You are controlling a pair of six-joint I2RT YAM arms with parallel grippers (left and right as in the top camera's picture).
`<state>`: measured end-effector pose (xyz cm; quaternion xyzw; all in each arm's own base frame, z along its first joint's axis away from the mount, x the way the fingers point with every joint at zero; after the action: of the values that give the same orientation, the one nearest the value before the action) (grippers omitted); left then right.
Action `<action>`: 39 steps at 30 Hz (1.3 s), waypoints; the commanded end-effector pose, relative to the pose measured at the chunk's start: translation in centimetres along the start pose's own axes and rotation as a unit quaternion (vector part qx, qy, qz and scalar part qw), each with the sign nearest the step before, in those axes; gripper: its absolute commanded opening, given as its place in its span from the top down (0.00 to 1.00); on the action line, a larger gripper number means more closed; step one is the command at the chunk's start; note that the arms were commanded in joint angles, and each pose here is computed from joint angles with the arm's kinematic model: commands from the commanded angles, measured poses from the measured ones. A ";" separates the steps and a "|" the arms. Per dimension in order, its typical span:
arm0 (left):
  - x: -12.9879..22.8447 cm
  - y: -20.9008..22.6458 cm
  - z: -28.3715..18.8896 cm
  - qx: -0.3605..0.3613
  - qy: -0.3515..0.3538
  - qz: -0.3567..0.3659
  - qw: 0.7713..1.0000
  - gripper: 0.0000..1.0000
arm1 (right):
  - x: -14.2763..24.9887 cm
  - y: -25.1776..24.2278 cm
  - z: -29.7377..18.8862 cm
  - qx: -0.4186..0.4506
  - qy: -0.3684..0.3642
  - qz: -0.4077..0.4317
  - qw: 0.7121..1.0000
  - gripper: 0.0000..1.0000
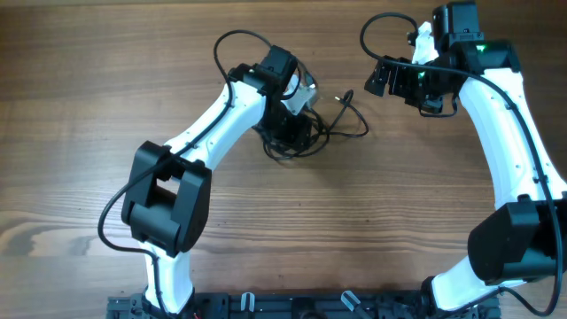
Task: Untangle cables
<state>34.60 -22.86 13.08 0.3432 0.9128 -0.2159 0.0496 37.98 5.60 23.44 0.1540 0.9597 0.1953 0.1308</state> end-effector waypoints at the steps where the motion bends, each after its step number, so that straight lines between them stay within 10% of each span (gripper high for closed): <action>1: -0.3 -0.1 0.5 0.009 -0.004 0.025 1.000 0.62 | -0.4 0.3 -0.2 0.000 -0.006 -0.013 1.000 0.01; 18: 1.5 1.7 2.5 -0.038 0.022 -0.024 0.999 0.96 | -0.4 0.2 -0.1 0.002 -0.006 -0.013 1.000 0.01; 25: -3.6 0.1 -5.3 -0.066 -0.084 -0.090 0.990 0.96 | -0.4 0.2 -0.1 0.002 -0.006 -0.013 1.000 0.01; 32: -4.9 0.1 -15.0 -0.046 -0.229 -0.277 0.932 0.96 | 0.6 3.0 -0.1 -0.096 0.023 -0.092 0.991 0.03; 39: -2.8 1.7 -16.0 -0.064 -0.231 -0.501 0.831 0.96 | 3.0 10.7 0.5 -0.226 0.038 -0.160 0.960 0.07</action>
<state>39.18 -17.06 26.51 -0.1066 0.9503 -0.2414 0.1651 38.21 13.58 26.04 -0.0272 0.9183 0.3598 0.1628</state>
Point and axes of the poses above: each gripper's point midway between its finger pads, its own z axis out along the fingers, its own y axis along the line the jaws close on, x = y × z, the point moved 7 cm from there along -z, back along the fingers, and after that the axes turned 9 degrees about z, right-handed, at the moved point
